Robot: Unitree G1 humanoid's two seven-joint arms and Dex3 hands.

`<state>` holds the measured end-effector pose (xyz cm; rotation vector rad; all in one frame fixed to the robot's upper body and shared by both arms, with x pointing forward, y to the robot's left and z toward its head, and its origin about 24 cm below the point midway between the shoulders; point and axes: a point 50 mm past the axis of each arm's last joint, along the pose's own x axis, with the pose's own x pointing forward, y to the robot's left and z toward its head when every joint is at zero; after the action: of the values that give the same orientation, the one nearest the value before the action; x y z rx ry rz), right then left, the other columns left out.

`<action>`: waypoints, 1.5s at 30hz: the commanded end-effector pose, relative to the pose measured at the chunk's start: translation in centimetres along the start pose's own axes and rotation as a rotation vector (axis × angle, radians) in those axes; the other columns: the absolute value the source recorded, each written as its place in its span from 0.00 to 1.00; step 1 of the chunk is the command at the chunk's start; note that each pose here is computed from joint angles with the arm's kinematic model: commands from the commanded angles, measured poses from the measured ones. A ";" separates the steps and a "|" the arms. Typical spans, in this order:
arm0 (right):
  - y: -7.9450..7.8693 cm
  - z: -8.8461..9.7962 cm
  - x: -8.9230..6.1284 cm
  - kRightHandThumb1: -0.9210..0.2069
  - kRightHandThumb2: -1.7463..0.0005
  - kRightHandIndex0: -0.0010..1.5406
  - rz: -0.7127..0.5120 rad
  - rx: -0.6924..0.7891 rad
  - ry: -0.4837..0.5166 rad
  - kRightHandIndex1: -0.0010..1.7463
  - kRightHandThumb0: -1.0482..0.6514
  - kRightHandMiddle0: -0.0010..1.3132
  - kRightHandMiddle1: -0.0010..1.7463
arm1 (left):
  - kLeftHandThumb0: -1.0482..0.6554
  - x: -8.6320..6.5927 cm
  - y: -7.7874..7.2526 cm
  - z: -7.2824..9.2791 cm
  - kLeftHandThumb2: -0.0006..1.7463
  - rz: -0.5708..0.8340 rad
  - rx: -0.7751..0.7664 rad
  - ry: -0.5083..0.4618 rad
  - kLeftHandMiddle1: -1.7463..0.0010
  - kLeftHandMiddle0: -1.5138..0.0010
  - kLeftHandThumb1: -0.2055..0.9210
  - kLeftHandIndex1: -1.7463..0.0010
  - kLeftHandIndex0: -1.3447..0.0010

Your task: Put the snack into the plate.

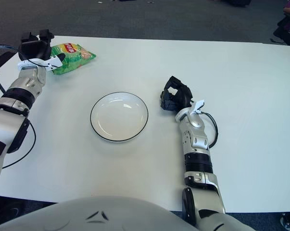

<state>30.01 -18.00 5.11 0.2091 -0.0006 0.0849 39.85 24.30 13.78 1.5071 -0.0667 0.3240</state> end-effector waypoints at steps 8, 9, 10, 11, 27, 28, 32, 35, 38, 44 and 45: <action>0.0 -3.5 -2.1 0.66 0.15 0.82 -0.040 0.051 0.112 1.00 0.30 0.56 1.00 | 0.05 0.3 0.1 -1.0 0.74 -0.096 0.046 0.049 0.73 1.00 1.00 0.54 1.00; 0.0 -3.5 -2.1 0.66 0.15 0.82 -0.041 0.051 0.112 1.00 0.30 0.56 1.00 | 0.05 0.3 0.0 -1.1 0.75 -0.107 0.049 0.052 0.73 1.00 1.00 0.54 1.00; 0.0 -3.5 -2.2 0.66 0.14 0.82 -0.041 0.052 0.112 1.00 0.30 0.56 1.00 | 0.05 0.2 -0.1 -1.2 0.75 -0.123 0.054 0.057 0.74 1.00 1.00 0.54 1.00; 0.0 -3.5 -2.2 0.66 0.14 0.82 -0.042 0.052 0.113 1.00 0.30 0.56 1.00 | 0.05 0.2 -0.2 -1.2 0.75 -0.133 0.057 0.060 0.74 1.00 1.00 0.54 1.00; 1.0 -3.3 -3.2 0.66 0.14 0.82 -0.024 0.064 0.052 1.00 0.30 0.56 1.00 | 0.04 -1.1 -2.7 -1.6 0.79 -0.349 0.025 0.081 0.68 0.99 1.00 0.56 1.00; 1.0 -3.3 -3.3 0.67 0.14 0.82 -0.023 0.064 0.049 1.00 0.30 0.56 1.00 | 0.04 -1.1 -2.8 -1.6 0.79 -0.356 0.019 0.081 0.67 0.98 1.00 0.56 1.00; 1.2 -3.3 -3.5 0.67 0.14 0.83 -0.018 0.060 0.042 1.00 0.30 0.56 1.00 | 0.04 -1.4 -3.3 -1.5 0.79 -0.377 -0.001 0.069 0.62 0.95 1.00 0.53 1.00; 1.3 -3.3 -3.6 0.67 0.14 0.83 -0.016 0.057 0.042 1.00 0.30 0.56 1.00 | 0.04 -1.6 -3.5 -1.5 0.79 -0.389 -0.001 0.052 0.55 0.91 1.00 0.51 1.00; 1.4 -3.3 -3.7 0.67 0.14 0.83 -0.016 0.055 0.043 1.00 0.30 0.57 1.00 | 0.03 -1.8 -3.7 -1.5 0.79 -0.403 0.005 0.029 0.49 0.88 1.00 0.46 1.00; 1.4 -3.3 -3.7 0.67 0.14 0.82 -0.019 0.057 0.050 1.00 0.30 0.57 1.00 | 0.03 -2.2 -3.9 -1.5 0.79 -0.409 0.023 -0.057 0.42 0.86 1.00 0.38 1.00; 1.4 -3.3 -3.7 0.67 0.14 0.82 -0.019 0.057 0.052 1.00 0.30 0.57 1.00 | 0.03 -2.2 -3.9 -1.5 0.78 -0.408 0.028 -0.077 0.41 0.85 1.00 0.36 1.00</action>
<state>28.58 -16.65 6.09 0.2056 -0.0891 0.1156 38.92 24.97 9.77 1.4902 0.2068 -0.0078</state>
